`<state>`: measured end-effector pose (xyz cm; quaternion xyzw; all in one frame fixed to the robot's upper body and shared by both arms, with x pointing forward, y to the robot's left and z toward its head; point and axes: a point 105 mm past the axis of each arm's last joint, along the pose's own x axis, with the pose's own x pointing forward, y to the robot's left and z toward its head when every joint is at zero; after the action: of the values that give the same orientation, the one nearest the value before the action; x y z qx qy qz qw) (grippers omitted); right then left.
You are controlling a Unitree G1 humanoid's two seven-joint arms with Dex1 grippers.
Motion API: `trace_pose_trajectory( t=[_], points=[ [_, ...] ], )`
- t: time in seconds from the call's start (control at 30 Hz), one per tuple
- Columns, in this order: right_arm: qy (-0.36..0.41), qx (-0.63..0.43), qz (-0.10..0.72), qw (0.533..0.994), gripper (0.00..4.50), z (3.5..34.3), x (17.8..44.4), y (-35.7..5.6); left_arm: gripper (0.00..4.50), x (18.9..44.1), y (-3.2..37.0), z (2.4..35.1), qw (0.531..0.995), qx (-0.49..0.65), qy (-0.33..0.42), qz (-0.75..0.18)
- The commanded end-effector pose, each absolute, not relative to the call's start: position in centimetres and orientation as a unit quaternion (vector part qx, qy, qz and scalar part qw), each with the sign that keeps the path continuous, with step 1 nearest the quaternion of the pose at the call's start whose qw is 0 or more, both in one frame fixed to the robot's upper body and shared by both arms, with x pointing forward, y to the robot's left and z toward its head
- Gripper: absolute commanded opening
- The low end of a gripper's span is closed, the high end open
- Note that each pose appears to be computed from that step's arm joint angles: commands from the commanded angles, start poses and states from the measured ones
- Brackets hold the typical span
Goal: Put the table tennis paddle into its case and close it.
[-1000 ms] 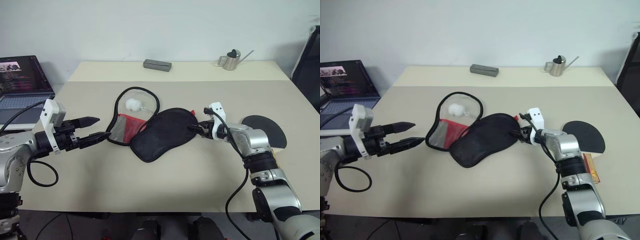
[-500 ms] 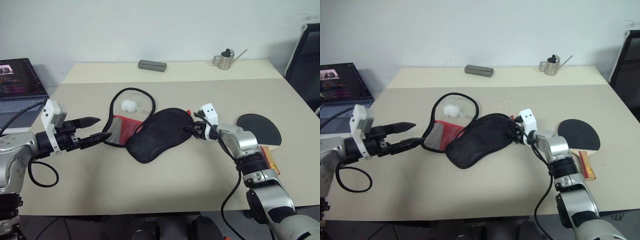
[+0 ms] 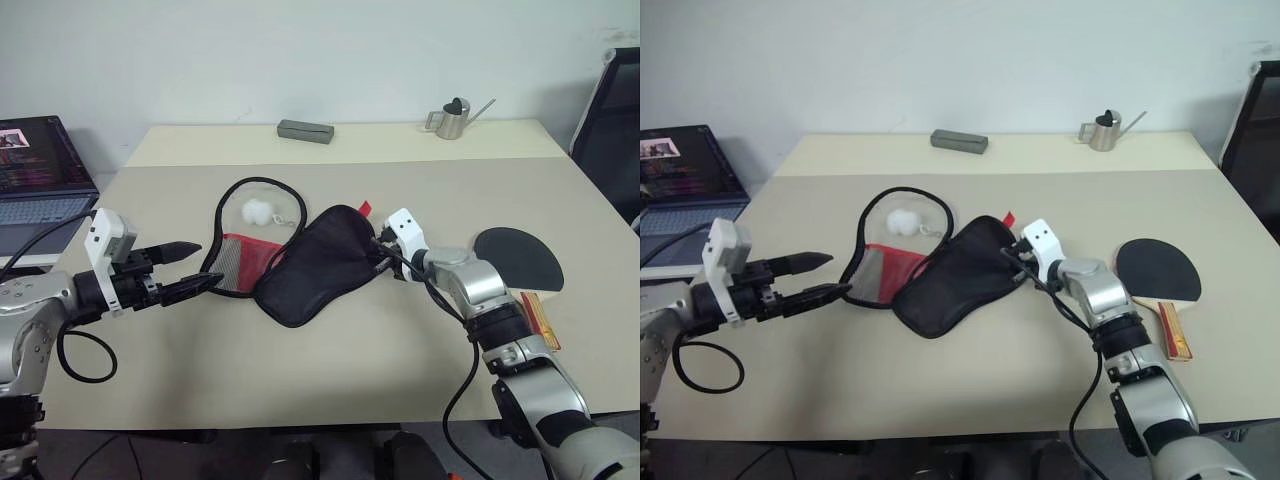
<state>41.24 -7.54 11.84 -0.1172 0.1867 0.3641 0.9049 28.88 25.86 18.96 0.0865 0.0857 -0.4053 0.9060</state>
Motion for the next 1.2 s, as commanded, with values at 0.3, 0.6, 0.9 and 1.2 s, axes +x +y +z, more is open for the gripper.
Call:
trace_pose_trajectory(
  t=[0.3, 0.6, 0.9, 1.2],
  points=[
    [0.157, -0.272, 0.4, 0.861, 0.04, 15.0, 43.8, -9.0, 4.29, 28.0, 24.6, 19.5, 0.893, 0.103, 0.077, -0.431],
    [0.117, -0.426, 0.383, 0.811, 0.04, 16.6, 45.5, -9.9, 4.29, 27.8, 24.0, 19.2, 0.888, 0.103, 0.082, -0.441],
    [0.068, -0.514, 0.361, 0.775, 0.04, 18.3, 46.3, -8.9, 4.29, 27.9, 23.4, 19.3, 0.882, 0.1, 0.082, -0.453],
    [0.051, -0.558, 0.357, 0.747, 0.04, 18.3, 46.4, -8.4, 4.29, 27.5, 21.9, 19.8, 0.867, 0.098, 0.074, -0.482]
  ],
)
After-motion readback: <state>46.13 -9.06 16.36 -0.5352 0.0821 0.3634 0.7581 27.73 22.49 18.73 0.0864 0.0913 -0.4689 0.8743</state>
